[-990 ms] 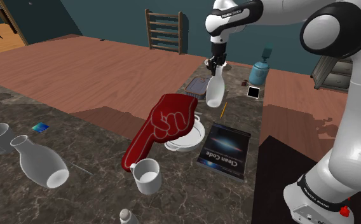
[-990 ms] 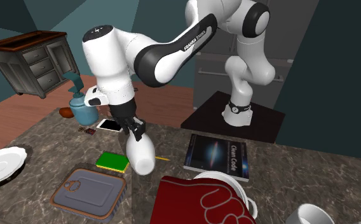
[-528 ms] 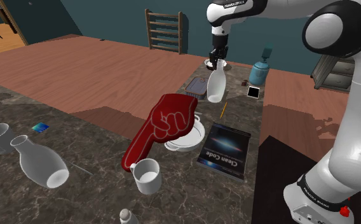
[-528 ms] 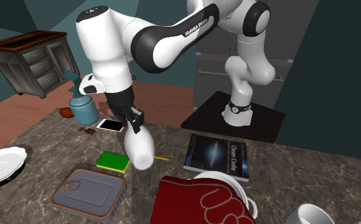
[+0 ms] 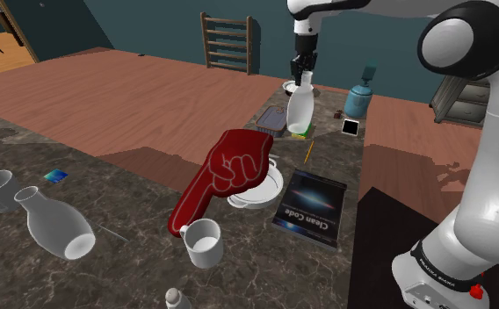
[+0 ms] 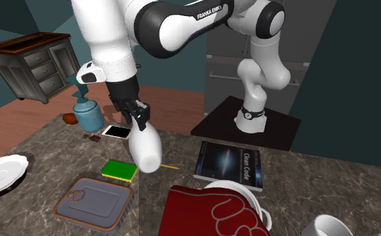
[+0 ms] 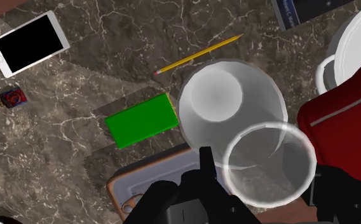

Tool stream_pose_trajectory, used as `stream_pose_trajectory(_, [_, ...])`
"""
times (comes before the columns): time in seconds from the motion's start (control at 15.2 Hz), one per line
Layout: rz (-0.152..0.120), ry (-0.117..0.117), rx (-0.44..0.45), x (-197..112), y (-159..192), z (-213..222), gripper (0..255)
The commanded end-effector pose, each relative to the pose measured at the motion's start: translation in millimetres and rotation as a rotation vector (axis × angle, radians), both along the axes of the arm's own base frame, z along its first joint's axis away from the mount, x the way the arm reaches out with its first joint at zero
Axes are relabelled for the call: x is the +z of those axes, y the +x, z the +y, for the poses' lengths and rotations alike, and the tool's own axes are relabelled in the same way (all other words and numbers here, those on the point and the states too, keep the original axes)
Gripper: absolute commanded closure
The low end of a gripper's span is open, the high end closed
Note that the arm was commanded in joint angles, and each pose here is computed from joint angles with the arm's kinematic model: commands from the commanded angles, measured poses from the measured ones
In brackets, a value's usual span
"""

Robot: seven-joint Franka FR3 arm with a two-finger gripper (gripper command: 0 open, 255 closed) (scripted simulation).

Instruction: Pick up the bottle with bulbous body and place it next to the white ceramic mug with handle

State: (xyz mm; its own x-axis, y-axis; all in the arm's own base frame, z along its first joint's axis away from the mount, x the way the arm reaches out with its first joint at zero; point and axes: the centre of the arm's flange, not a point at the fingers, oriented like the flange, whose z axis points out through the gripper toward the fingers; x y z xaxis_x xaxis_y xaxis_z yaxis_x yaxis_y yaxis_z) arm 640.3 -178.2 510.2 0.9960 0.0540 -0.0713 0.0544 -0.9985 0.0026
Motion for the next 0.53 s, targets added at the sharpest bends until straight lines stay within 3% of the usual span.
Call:
stream_pose_trajectory(0.0, [0.0, 0.0, 0.0, 11, 0, 0, 255])
stream_pose_trajectory(0.46, [0.0, 0.0, 0.0, 48, 0, 0, 255])
